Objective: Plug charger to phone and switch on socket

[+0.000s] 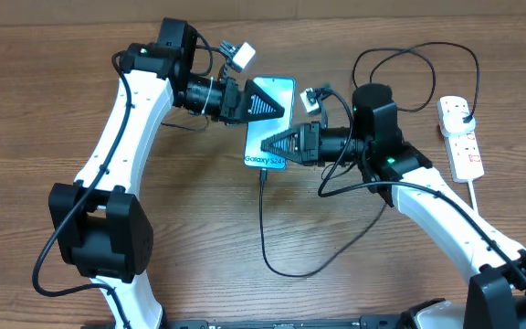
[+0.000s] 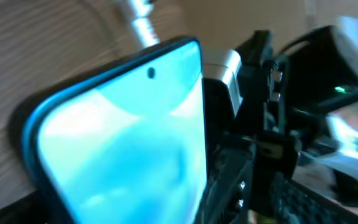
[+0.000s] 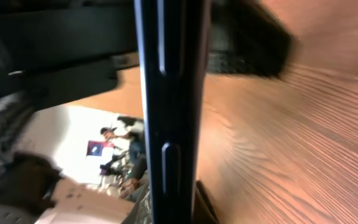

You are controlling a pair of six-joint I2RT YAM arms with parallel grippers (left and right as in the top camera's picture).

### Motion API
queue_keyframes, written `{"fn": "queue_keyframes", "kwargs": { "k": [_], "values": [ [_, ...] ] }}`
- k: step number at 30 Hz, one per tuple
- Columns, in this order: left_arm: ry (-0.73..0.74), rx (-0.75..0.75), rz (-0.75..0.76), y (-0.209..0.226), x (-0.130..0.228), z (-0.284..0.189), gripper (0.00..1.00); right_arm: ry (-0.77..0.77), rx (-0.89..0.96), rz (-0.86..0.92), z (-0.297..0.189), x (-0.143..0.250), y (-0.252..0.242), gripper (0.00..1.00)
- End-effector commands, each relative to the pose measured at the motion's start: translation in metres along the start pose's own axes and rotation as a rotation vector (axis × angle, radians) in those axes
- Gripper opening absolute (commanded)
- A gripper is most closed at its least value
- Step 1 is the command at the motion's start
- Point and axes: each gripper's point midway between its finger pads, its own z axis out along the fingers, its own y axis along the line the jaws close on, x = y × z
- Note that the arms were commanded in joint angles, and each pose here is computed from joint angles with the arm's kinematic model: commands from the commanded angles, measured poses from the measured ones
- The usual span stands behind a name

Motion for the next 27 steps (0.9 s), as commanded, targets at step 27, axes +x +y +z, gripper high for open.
{"fn": "queue_keyframes", "kwargs": {
  "k": [27],
  "values": [
    [-0.09, -1.114, -0.206, 0.156, -0.001, -0.104, 1.0, -0.004, 0.538, 0.188, 0.017, 0.024, -0.167, 0.04]
  ]
}}
